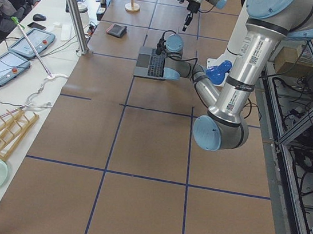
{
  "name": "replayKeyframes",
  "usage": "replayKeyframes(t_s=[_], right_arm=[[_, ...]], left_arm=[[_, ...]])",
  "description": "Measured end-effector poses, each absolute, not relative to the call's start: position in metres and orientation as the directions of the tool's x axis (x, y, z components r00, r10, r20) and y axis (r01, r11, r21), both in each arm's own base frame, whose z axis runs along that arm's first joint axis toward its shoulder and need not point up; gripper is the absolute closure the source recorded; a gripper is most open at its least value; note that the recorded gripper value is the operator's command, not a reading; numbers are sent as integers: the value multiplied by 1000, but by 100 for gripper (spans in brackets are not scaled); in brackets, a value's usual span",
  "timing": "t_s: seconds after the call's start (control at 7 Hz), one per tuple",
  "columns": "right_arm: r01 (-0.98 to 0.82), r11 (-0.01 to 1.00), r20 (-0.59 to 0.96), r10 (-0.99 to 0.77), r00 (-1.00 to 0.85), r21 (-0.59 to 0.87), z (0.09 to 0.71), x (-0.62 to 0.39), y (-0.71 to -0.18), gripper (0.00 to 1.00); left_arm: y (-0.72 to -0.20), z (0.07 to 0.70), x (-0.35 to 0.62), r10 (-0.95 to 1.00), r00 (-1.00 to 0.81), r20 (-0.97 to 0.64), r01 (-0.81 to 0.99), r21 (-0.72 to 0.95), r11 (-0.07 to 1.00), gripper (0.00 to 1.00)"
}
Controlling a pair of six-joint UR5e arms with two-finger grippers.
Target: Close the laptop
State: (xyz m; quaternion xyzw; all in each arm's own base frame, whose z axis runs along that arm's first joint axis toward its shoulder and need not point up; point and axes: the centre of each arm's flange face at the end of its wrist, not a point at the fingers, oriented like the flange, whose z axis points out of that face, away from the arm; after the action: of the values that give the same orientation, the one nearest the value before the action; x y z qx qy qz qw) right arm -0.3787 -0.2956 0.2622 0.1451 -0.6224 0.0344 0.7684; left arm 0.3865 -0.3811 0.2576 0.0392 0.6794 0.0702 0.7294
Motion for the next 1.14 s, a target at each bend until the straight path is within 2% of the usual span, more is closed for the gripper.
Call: replayKeyframes(t_s=[0.71,1.14], right_arm=[[-315,934,949,-66,307,167,230,-387,-352,100],[-352,922,937,-32,348,162,235,-400,-392,100]], left_arm=[[-418,250,392,127,94,-987,39,131,991,100],[-449,257,402,102,124,-987,69,111,991,100]])
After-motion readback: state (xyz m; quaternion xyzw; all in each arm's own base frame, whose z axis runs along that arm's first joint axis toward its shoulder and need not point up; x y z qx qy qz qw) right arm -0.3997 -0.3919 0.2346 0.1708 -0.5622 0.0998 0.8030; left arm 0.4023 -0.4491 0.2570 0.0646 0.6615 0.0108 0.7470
